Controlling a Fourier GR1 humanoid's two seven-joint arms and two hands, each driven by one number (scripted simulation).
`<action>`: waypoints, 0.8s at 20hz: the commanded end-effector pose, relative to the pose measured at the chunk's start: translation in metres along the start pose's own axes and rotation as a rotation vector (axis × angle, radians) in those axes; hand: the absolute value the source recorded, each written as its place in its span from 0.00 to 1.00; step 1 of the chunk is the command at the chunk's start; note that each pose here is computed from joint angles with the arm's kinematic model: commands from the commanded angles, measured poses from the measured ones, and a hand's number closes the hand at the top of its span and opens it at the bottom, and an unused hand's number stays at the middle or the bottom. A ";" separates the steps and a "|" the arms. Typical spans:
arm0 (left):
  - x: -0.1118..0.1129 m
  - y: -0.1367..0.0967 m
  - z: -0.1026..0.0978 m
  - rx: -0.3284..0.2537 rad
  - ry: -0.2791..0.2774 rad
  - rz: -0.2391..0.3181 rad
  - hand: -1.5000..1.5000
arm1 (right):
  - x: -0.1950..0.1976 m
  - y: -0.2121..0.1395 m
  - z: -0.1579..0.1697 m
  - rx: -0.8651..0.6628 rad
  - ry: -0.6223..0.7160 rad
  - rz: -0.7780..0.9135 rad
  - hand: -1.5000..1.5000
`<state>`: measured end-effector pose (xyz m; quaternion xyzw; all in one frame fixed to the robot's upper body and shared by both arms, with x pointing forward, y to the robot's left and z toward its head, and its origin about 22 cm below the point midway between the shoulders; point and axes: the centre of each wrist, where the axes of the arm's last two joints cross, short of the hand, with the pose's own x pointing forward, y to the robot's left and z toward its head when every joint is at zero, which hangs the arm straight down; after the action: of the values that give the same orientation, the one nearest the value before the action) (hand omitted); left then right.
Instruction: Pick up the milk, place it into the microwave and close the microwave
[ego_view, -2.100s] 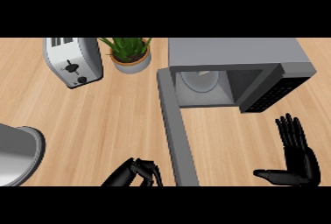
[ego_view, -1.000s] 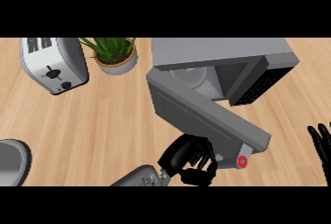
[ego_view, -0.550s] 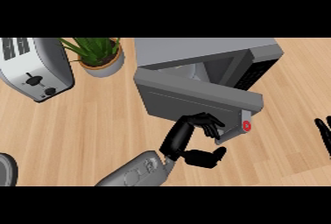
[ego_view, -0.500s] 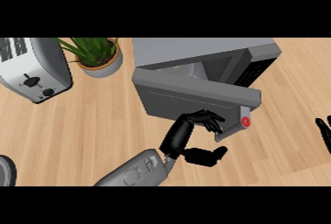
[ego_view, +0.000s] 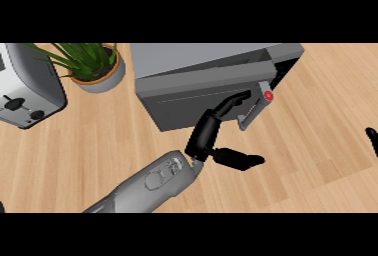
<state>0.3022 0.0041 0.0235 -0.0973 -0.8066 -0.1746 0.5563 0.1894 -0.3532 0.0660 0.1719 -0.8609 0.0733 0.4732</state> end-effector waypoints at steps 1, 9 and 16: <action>0.007 0.003 -0.016 0.036 -0.033 -0.004 0.00 | 0.003 -0.002 -0.010 0.025 -0.024 -0.022 0.00; 0.013 0.008 -0.037 0.077 -0.052 -0.008 0.00 | 0.009 -0.008 -0.027 0.084 -0.031 -0.049 0.00; 0.009 0.010 -0.038 0.107 -0.059 -0.011 0.00 | 0.013 -0.012 -0.036 0.113 -0.041 -0.077 0.00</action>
<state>0.3246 0.0031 0.0350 -0.0785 -0.8288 -0.1414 0.5357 0.2124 -0.3544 0.0924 0.2265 -0.8590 0.0979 0.4487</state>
